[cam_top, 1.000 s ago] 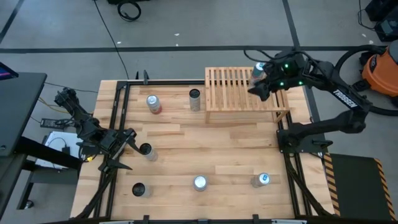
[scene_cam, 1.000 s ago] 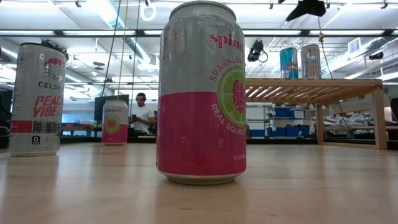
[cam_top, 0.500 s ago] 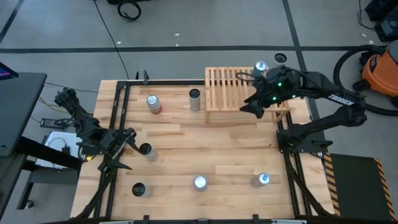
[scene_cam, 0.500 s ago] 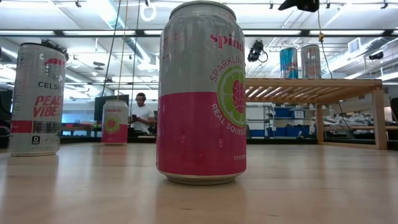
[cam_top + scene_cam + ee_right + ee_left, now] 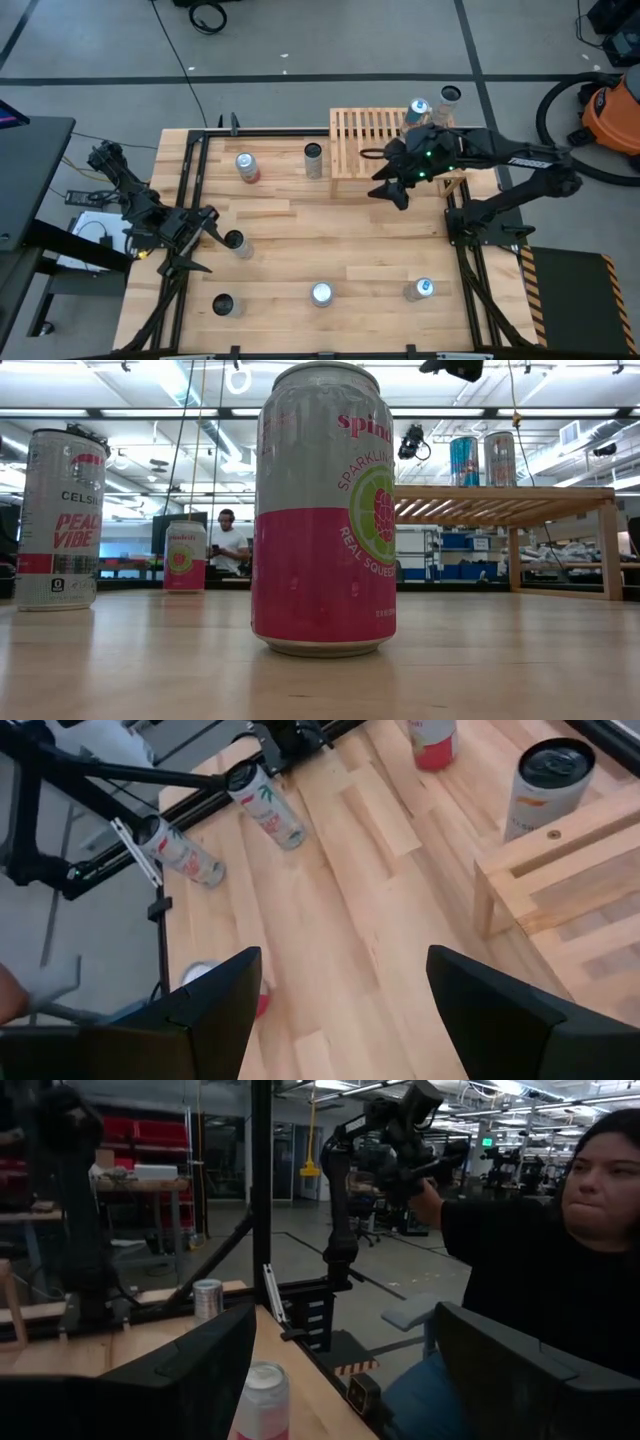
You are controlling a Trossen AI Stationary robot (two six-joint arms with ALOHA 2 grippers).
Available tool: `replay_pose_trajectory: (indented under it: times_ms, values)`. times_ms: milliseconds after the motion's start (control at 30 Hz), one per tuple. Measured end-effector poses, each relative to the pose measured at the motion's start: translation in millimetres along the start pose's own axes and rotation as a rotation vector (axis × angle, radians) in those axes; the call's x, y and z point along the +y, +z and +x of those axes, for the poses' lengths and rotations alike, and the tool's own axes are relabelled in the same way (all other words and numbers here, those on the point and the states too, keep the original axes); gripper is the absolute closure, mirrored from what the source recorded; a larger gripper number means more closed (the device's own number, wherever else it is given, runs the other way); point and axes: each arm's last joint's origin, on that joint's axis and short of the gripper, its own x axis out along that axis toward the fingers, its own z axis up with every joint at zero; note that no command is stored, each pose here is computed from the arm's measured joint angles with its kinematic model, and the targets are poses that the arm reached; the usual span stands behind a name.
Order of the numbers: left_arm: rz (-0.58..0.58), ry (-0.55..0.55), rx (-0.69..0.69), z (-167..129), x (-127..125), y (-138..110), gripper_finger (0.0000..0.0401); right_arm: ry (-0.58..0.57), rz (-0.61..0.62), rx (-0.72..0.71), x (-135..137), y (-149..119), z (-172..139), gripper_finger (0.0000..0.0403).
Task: Place canned beverage on shelf
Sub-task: Put the bottom pink-white soda can on the shelf
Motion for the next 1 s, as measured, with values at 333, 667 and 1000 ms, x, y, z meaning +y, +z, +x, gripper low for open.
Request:
replay_pose_trajectory:
  times_ms: [333,667,1000]
  values:
    - [0.037,0.000,-0.008,0,0,1,0.0086,0.014,-0.138,-0.049,9,8,20,0.0109]
    - [0.037,0.000,-0.006,0,0,1,0.0086,-0.195,-0.238,-0.144,30,1,37,0.0109]
    - [0.038,-0.001,-0.003,0,0,0,0.0086,-0.420,-0.319,-0.140,44,-15,61,0.0109]
